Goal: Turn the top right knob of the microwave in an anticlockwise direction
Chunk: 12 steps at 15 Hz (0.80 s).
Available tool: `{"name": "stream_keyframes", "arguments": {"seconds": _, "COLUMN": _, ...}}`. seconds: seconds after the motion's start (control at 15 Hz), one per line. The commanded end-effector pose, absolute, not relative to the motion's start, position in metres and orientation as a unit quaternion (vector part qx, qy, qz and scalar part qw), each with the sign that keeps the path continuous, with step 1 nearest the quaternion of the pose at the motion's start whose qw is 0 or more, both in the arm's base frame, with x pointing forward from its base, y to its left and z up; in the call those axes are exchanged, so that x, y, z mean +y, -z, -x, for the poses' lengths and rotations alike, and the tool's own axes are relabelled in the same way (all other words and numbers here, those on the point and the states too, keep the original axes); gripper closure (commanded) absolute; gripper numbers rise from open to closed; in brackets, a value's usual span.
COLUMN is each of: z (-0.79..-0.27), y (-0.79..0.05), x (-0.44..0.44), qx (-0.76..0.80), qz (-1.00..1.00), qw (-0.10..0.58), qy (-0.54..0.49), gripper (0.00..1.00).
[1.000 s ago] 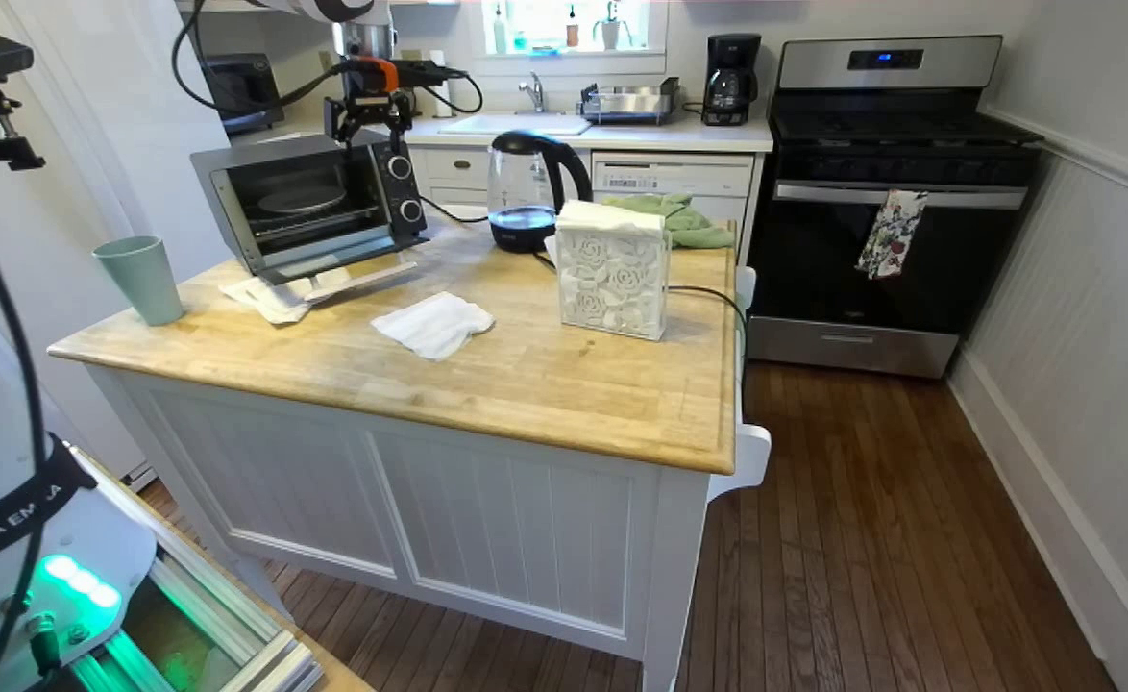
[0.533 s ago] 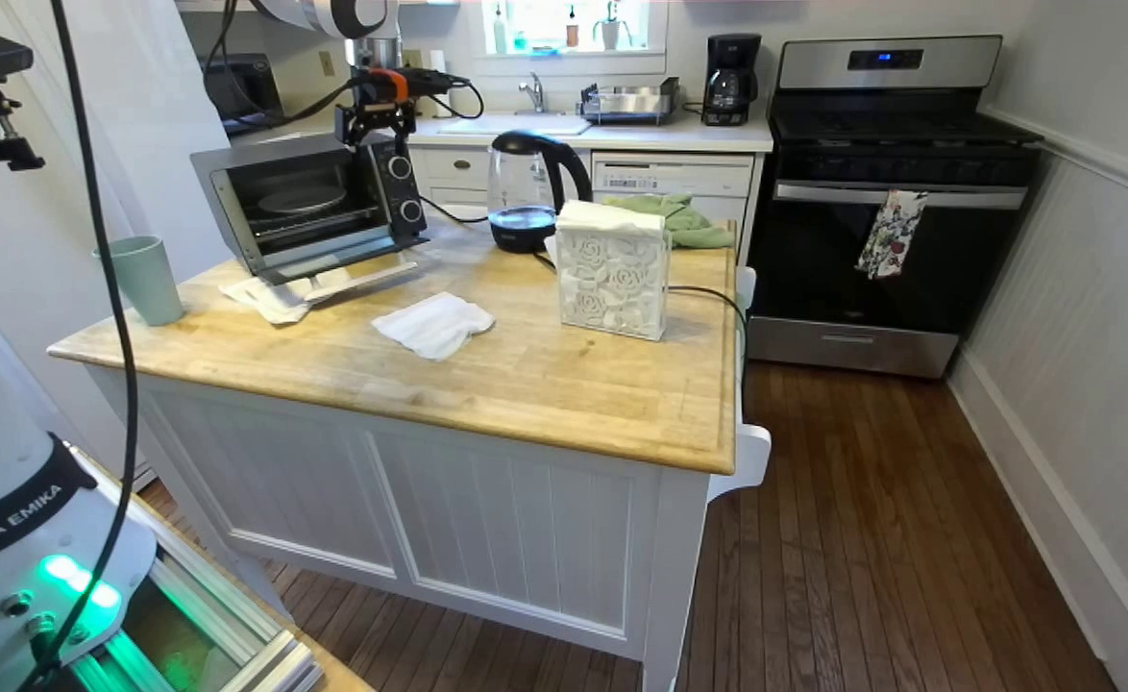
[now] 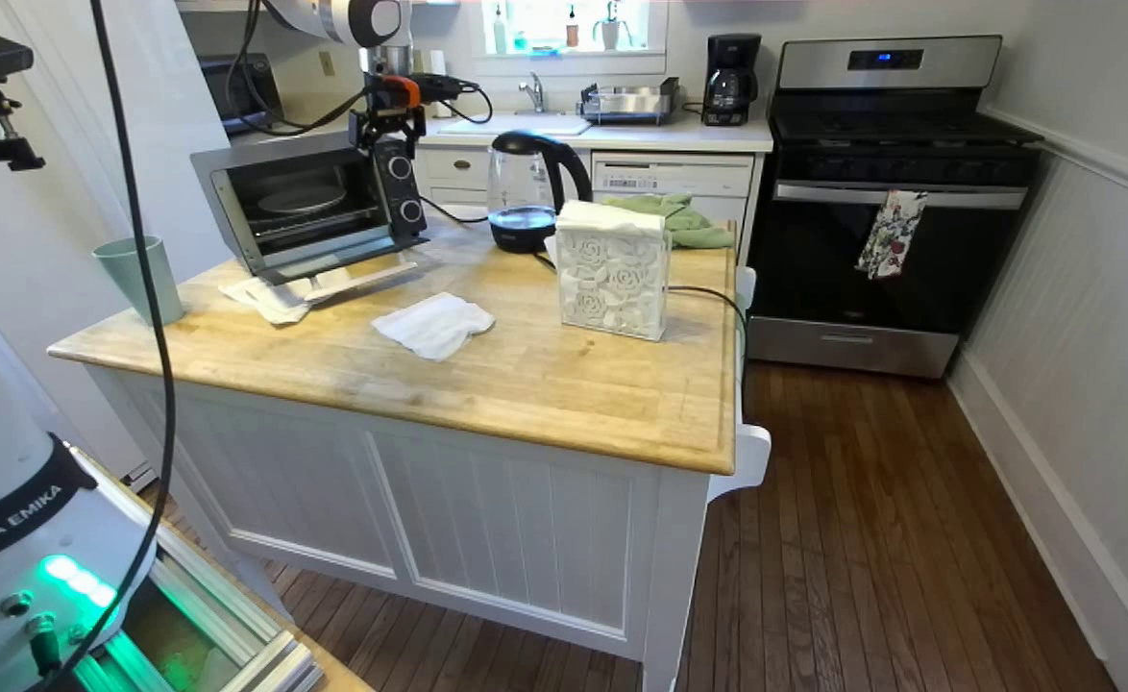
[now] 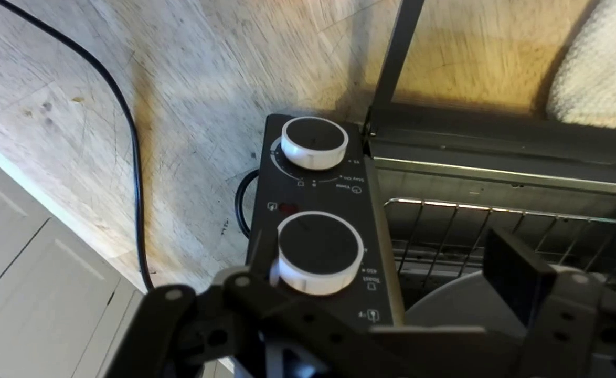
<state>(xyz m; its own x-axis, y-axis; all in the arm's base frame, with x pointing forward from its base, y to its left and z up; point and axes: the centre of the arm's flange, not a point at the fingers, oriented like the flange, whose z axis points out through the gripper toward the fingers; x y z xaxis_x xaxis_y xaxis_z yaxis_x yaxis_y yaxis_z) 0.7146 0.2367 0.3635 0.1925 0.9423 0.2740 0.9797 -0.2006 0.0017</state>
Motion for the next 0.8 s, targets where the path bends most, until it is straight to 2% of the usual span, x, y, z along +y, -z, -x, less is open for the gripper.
{"name": "stream_keyframes", "arguments": {"seconds": 0.0, "z": -0.737, "y": -0.359, "x": 0.245, "qx": -0.632, "qz": 0.762, "qw": 0.085, "qy": 0.111, "gripper": 0.00}}
{"name": "stream_keyframes", "arguments": {"seconds": 0.73, "z": -0.735, "y": -0.349, "x": 0.254, "qx": -0.632, "qz": 0.762, "qw": 0.097, "qy": 0.100, "gripper": 0.00}}
